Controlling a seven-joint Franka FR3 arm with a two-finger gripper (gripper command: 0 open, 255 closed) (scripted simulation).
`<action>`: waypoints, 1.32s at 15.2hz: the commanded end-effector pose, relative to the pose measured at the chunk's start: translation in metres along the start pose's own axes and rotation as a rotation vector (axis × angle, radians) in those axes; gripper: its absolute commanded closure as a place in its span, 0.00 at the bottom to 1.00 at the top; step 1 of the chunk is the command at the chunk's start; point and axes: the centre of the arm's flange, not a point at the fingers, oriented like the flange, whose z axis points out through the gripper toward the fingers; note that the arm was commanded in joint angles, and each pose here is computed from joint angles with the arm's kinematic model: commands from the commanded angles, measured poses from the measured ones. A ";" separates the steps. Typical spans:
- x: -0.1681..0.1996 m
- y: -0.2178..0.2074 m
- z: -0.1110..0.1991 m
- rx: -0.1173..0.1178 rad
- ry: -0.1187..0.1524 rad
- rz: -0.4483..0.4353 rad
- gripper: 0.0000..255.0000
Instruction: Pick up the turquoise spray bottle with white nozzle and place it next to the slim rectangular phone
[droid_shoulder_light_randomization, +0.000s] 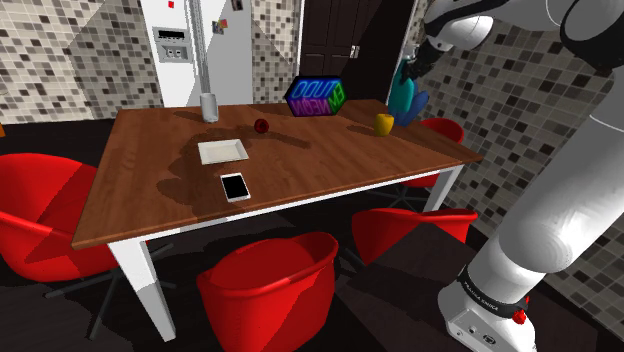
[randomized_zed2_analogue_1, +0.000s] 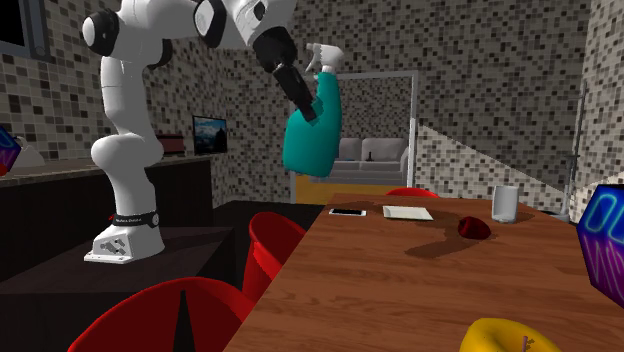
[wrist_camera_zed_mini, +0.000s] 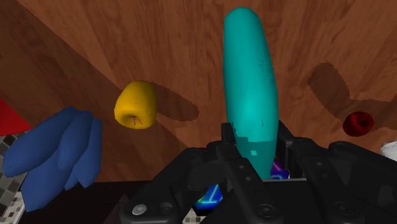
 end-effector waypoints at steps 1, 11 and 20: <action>0.005 0.000 -0.009 0.000 0.000 0.000 1.00; 0.023 -0.027 -0.046 0.000 0.000 0.000 1.00; 0.014 -0.145 -0.050 0.000 0.000 0.000 1.00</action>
